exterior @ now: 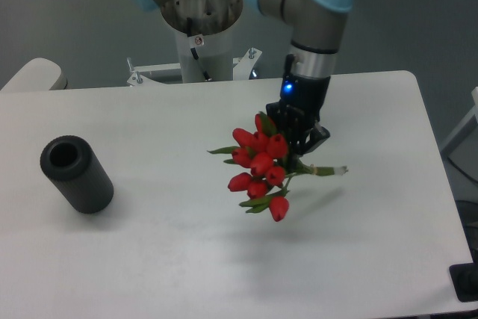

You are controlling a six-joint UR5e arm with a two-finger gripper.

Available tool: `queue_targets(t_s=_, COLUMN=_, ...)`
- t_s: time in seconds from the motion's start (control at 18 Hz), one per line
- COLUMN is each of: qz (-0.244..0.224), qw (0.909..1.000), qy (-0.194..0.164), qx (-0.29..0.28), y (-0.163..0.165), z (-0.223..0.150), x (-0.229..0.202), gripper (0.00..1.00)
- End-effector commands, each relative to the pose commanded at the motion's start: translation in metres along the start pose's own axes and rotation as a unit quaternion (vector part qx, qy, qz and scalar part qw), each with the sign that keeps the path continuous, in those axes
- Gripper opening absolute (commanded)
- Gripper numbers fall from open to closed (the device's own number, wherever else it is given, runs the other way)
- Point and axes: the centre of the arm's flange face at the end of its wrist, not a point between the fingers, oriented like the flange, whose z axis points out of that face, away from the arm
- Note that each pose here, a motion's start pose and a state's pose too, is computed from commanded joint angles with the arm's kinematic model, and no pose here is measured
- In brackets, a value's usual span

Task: Place the flowers on the table
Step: 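Lower the tulip bouquet and lay it flat on the table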

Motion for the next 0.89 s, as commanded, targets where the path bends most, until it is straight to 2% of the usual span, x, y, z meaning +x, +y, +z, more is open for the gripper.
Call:
queue_targets(t_s=0.11, qz=0.017, qw=0.9988, qy=0.016, qx=-0.043, y=-0.010, z=0.010, x=0.012, gripper=0.27)
queue_targets(t_s=0.22, qz=0.028, qw=0.9973, qy=0.030, qx=-0.060, y=-0.018, z=0.022, x=0.020, gripper=0.27)
queue_targets(t_s=0.67, qz=0.037, qw=0.9934, qy=0.093, qx=-0.057, y=-0.025, z=0.077, x=0.050, gripper=0.27)
queue_targets(t_s=0.89, qz=0.038, qw=0.9920, qy=0.106, qx=-0.057, y=-0.025, z=0.091, x=0.050, gripper=0.27)
